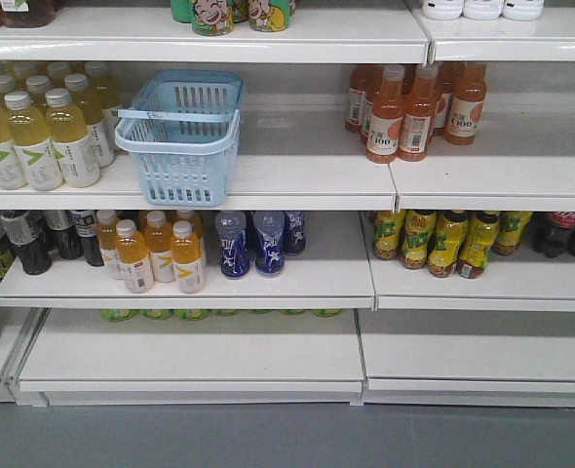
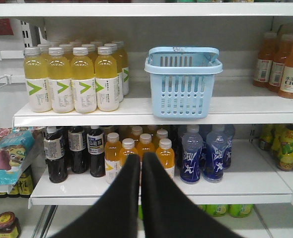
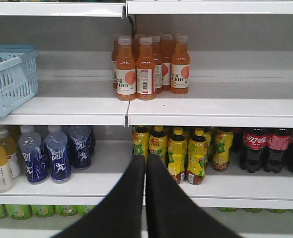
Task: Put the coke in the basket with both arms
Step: 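Move the left gripper toward the light-blue basket handle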
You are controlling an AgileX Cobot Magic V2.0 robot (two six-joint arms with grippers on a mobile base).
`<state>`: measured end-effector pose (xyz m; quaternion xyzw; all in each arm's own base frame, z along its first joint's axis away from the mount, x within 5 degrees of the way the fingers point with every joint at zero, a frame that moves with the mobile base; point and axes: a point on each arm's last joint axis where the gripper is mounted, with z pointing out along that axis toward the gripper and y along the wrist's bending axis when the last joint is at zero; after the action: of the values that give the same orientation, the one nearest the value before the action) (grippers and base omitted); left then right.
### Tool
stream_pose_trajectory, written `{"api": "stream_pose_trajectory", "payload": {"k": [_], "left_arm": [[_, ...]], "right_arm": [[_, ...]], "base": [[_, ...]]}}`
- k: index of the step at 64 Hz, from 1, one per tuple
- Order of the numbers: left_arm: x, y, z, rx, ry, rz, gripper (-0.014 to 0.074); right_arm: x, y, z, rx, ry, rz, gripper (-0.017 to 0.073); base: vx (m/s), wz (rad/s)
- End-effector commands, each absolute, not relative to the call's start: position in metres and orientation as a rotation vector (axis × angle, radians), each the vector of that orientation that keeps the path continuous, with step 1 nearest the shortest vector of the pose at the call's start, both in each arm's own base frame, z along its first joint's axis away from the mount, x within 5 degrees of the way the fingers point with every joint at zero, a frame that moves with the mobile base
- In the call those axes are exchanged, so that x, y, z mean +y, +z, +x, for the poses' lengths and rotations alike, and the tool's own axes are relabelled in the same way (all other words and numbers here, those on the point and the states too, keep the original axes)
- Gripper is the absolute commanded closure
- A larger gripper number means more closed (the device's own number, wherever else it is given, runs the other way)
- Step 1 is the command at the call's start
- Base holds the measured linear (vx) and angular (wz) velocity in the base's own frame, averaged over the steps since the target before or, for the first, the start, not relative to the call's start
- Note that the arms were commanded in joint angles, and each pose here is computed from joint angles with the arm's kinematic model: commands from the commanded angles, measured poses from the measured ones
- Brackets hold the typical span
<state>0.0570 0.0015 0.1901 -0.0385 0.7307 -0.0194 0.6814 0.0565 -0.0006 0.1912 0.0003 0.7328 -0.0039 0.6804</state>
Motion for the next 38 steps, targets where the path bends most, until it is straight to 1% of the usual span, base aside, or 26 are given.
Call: {"api": "stream_pose_trajectory", "payload": {"k": [1,38], "left_arm": [[0.0012,0.1977,0.0558,1.551,-0.058,-0.087,0.0600],[0.0012,0.1977,0.0558,1.551,-0.058,-0.087,0.0600]], "right_arm": [[-0.0003,0.1954,0.0559,1.560,-0.019,-0.013,0.0568],[-0.0003,0.1953,0.0559,1.561,-0.019,-0.013,0.0568]], "base": [[0.17,0.00],[0.16,-0.04]]}}
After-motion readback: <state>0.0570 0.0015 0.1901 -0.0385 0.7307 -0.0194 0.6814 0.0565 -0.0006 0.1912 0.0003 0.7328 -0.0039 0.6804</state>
